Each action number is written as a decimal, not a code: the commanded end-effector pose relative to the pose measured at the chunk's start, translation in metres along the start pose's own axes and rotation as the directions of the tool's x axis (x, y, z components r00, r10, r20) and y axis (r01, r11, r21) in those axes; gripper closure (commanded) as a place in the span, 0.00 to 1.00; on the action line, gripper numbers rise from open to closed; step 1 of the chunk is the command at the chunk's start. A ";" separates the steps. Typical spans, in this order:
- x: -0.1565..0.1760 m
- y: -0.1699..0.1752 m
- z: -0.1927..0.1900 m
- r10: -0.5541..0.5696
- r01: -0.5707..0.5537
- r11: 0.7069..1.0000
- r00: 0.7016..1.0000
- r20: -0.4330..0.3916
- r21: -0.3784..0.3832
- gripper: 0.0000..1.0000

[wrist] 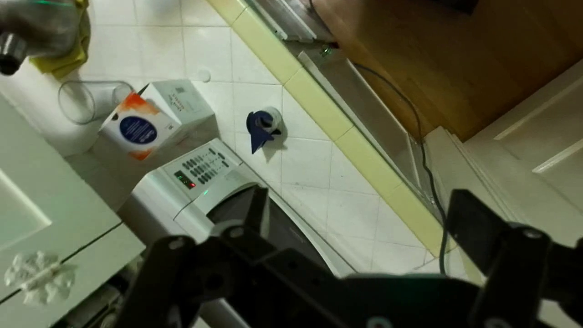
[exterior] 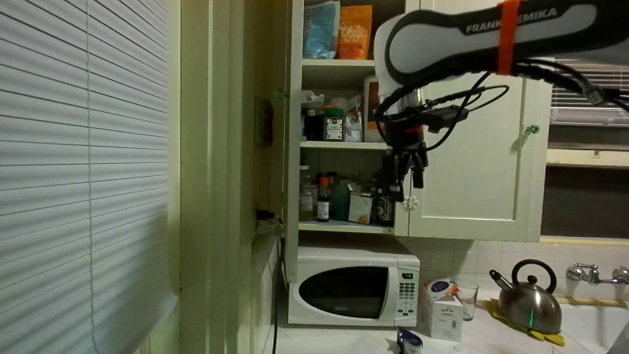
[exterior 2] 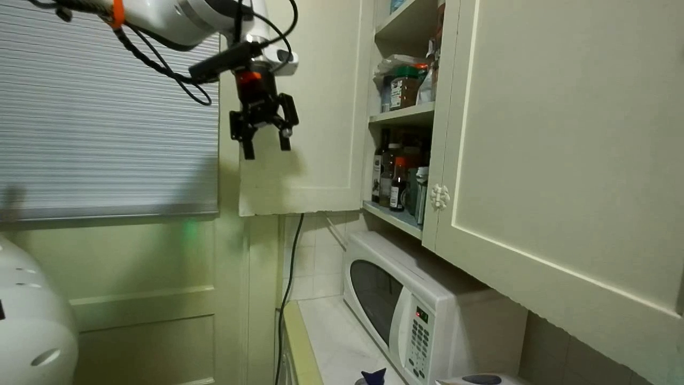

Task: Close the cupboard door

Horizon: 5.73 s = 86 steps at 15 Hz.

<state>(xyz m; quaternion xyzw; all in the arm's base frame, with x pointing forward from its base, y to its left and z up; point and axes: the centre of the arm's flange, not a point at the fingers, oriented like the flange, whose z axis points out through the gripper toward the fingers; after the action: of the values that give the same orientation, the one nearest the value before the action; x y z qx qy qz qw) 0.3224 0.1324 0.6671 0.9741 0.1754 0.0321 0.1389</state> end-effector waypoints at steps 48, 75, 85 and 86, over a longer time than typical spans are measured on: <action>0.063 -0.194 -0.315 -0.783 0.176 0.411 0.570 -0.248 -0.895 1.00; 0.038 -0.036 -0.241 -0.406 0.077 0.472 0.903 -0.139 -0.878 1.00; 0.052 -0.013 -0.236 -0.361 0.064 0.474 0.924 -0.128 -0.878 0.99; 0.053 -0.014 -0.236 -0.363 0.066 0.474 0.923 -0.127 -0.878 0.99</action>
<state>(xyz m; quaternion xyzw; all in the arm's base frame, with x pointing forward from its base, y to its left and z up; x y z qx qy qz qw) 0.3407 0.2249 0.8898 0.7273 0.2767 0.2425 0.5794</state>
